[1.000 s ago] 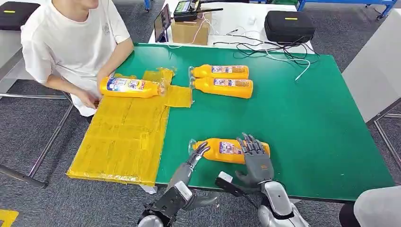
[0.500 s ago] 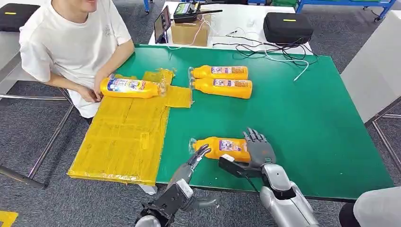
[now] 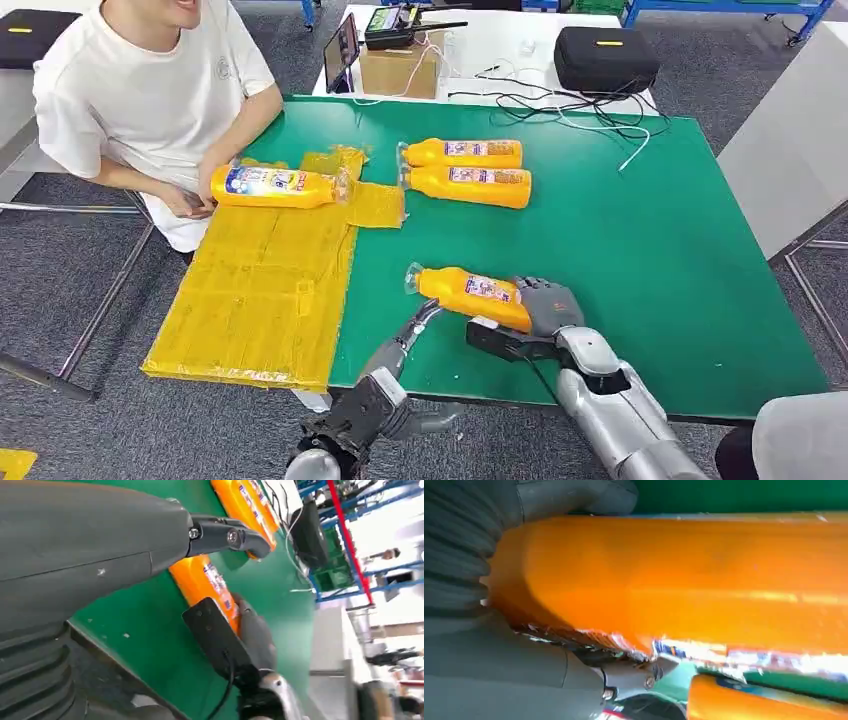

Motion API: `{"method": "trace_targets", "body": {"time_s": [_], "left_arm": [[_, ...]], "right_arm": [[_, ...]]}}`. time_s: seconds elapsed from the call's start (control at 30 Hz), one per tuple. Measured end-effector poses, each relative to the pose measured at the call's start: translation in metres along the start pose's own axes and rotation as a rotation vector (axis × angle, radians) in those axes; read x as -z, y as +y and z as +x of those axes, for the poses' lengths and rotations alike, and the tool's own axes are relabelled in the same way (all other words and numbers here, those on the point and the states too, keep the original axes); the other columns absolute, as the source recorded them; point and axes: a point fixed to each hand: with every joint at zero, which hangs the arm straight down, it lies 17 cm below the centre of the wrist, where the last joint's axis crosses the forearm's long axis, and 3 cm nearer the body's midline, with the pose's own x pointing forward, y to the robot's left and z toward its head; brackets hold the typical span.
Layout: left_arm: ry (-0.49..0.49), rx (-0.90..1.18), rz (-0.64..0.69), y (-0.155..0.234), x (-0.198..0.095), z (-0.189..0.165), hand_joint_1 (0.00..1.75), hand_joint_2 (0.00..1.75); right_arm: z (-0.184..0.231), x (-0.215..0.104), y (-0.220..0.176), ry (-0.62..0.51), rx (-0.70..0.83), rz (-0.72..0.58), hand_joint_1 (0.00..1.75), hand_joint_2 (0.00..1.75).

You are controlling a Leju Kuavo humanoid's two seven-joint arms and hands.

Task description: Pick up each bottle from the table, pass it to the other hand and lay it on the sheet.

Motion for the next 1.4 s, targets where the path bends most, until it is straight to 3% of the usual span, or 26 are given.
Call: {"method": "trace_targets", "body": {"time_s": [0.07,0.17,0.3,0.5,0.63,0.77,0.9,1.07,1.17,1.4], "left_arm": [[-0.065,-0.002,0.052,0.009,0.004,0.013,0.00,1.75],[-0.124,-0.019,0.117,0.021,0.008,0.026,0.00,1.75],[-0.120,-0.144,0.212,0.041,0.011,0.031,0.00,1.75],[-0.127,-0.162,0.266,0.052,0.011,0.033,0.00,1.75],[-0.096,-0.204,0.455,0.089,0.001,0.022,0.00,1.75],[-0.088,-0.240,0.508,0.100,-0.005,0.019,0.00,1.75],[-0.049,-0.387,0.457,0.089,-0.005,0.014,0.00,1.75],[-0.139,-0.474,0.253,0.054,-0.006,0.045,0.00,1.75],[-0.142,-0.476,0.219,0.046,-0.009,0.047,0.00,1.75],[-0.159,-0.501,0.119,0.027,-0.011,0.054,0.00,1.75]], "right_arm": [[0.011,0.001,-0.002,-0.079,0.113,0.013,1.75,1.75],[0.021,0.000,-0.001,-0.132,0.157,0.012,1.75,1.75],[0.034,-0.007,0.001,-0.186,0.301,-0.010,1.75,1.75],[0.041,-0.014,0.004,-0.209,0.357,-0.029,1.75,1.75],[0.059,-0.034,-0.010,-0.254,0.511,-0.187,1.75,1.75],[0.078,-0.053,-0.014,-0.271,0.592,-0.273,1.75,1.75],[0.075,-0.069,-0.051,-0.282,0.665,-0.467,1.75,1.75],[0.063,-0.094,-0.115,-0.310,0.773,-0.764,1.75,1.75],[0.078,-0.095,-0.125,-0.365,0.809,-0.761,1.75,1.75],[0.160,-0.090,-0.109,-0.552,0.765,-0.597,1.75,1.75]]}}
